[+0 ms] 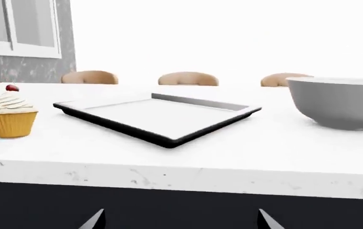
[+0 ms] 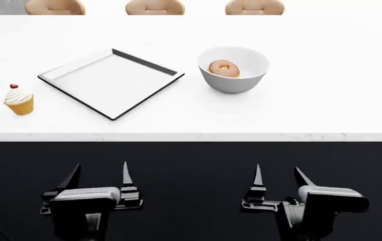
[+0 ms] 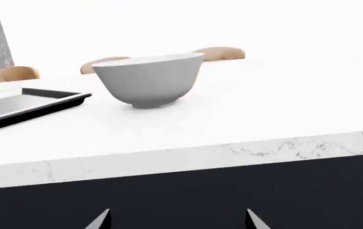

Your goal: Pick up the bowl with donut and place it on the tray. Pick up the cupcake and place it on the tray.

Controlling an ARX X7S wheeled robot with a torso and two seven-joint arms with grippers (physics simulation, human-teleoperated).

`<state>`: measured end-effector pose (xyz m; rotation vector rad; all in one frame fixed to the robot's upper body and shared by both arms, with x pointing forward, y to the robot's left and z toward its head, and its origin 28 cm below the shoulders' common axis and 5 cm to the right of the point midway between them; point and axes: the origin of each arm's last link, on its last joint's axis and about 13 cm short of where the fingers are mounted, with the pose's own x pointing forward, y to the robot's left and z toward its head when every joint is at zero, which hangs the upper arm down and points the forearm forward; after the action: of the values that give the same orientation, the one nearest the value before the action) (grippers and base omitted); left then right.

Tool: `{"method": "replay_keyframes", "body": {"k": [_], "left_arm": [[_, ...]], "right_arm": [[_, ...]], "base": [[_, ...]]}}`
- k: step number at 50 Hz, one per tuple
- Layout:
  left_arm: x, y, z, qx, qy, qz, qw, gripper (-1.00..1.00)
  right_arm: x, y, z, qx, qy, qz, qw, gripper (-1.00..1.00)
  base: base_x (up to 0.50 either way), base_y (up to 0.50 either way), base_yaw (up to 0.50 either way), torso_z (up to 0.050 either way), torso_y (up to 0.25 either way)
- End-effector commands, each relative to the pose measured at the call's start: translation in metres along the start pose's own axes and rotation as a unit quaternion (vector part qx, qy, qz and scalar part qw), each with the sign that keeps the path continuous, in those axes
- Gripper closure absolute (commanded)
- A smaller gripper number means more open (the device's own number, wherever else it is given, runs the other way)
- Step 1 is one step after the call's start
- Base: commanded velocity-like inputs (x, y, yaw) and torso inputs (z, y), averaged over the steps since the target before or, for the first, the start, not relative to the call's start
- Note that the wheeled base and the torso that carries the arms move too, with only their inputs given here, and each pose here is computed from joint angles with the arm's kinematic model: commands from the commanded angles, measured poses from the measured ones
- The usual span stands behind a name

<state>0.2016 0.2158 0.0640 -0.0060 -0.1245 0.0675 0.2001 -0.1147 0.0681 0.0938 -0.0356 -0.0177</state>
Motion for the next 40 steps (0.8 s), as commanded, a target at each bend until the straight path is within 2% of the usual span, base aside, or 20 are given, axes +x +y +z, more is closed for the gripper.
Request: {"method": "replay_keyframes", "body": {"k": [1,11,18,24,31,40], "left_arm": [[-0.004,0.008,0.039,0.001,-0.023,0.028,0.999,-1.00],[0.000,0.015,0.131,0.057,-0.060,0.039,0.996,-1.00],[0.016,0.019,0.183,0.079,-0.057,0.038,0.994,-1.00],[0.028,0.022,0.212,0.097,-0.052,0.035,0.993,-1.00],[0.039,0.022,0.243,0.119,-0.049,0.033,0.991,-1.00],[0.053,0.029,0.261,0.135,-0.043,0.044,0.989,-1.00]], "right_arm": [[-0.013,-0.002,0.044,-0.008,-0.011,0.018,1.000,-1.00],[-0.022,0.002,0.133,-0.021,-0.014,0.083,0.996,-1.00],[-0.016,0.006,0.176,-0.045,-0.009,0.122,0.992,-1.00],[-0.008,0.006,0.201,-0.033,-0.021,0.132,0.990,-1.00],[-0.003,0.008,0.221,-0.053,-0.023,0.151,0.987,-1.00],[0.014,0.006,0.243,-0.064,-0.021,0.153,0.986,-1.00]], "base": [[0.00,0.00,0.00,0.000,0.000],[0.00,0.00,0.00,0.000,0.000],[0.00,0.00,0.00,0.000,0.000],[0.00,0.00,0.00,0.000,0.000],[0.00,0.00,0.00,0.000,0.000],[0.00,0.00,0.00,0.000,0.000]]}}
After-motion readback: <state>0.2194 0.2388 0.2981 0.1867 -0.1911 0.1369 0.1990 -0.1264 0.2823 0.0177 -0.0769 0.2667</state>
